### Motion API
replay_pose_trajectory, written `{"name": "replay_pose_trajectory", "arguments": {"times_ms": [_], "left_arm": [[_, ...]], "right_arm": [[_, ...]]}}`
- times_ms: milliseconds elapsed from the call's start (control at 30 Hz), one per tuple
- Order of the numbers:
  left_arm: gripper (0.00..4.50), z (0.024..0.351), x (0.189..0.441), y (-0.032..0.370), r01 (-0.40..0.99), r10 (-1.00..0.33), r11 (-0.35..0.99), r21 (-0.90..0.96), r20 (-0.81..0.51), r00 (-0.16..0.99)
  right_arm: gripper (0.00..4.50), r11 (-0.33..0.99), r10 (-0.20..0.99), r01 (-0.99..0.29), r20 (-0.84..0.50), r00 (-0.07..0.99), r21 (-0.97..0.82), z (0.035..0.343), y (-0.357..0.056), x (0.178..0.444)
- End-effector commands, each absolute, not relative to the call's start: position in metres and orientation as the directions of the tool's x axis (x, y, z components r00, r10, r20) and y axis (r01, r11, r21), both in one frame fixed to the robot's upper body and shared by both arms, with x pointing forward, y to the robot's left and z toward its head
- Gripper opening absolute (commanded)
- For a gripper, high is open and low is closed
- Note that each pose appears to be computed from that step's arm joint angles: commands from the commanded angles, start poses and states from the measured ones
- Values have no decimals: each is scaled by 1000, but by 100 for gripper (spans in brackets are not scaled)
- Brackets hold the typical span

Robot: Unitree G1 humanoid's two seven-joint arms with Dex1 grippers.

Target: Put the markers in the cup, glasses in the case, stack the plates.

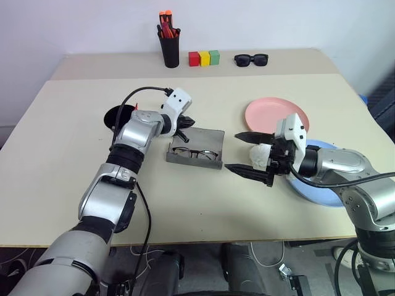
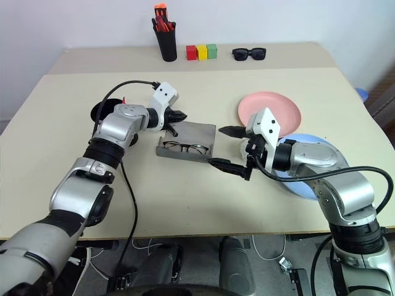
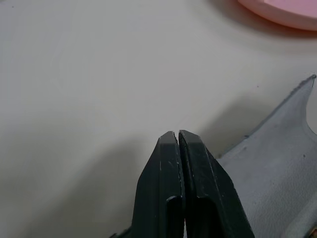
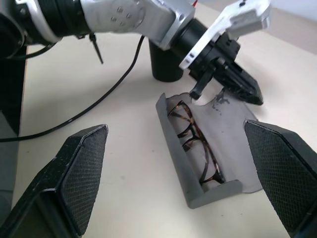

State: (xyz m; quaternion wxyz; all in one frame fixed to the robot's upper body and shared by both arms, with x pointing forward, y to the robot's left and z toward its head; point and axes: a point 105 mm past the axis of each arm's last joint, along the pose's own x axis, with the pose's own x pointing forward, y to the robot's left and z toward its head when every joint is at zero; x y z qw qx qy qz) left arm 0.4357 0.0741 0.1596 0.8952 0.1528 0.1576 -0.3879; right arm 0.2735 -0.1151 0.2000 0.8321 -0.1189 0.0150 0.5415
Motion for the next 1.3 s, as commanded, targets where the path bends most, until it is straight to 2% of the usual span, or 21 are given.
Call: {"name": "replay_pose_trajectory", "arguments": {"times_ms": [33, 233, 467, 600, 700, 767, 867, 933, 1200, 1300], "left_arm": [[3, 180, 431, 72, 771, -695, 626, 118, -364, 620], [3, 174, 416, 82, 784, -680, 615, 83, -447, 580], [3, 177, 411, 79, 784, -696, 618, 64, -421, 582], [3, 193, 432, 85, 692, -628, 698, 185, -309, 715], [3, 198, 441, 85, 648, -600, 744, 165, -263, 756], [3, 194, 446, 86, 622, -576, 775, 113, -281, 768], [3, 178, 444, 81, 618, -584, 785, -38, -379, 718], [3, 177, 444, 77, 608, -605, 783, -131, -388, 695], [3, 187, 445, 80, 595, -624, 774, -217, -419, 659], [3, 185, 439, 82, 610, -648, 752, -250, -453, 613]], "right_arm": [[450, 370, 905, -902, -134, 404, -222, 208, -112, 268], [450, 373, 902, -900, -140, 408, -225, 205, -112, 269], [450, 371, 901, -899, -145, 409, -232, 203, -111, 271], [450, 371, 899, -897, -148, 412, -238, 203, -111, 273], [450, 373, 898, -896, -150, 414, -242, 202, -112, 274], [450, 375, 897, -895, -148, 416, -242, 202, -112, 274], [450, 379, 895, -892, -146, 421, -245, 202, -111, 275], [450, 380, 894, -891, -147, 422, -249, 201, -111, 275], [450, 388, 889, -885, -149, 433, -255, 201, -112, 275], [450, 394, 886, -882, -150, 440, -258, 200, -113, 275]]}}
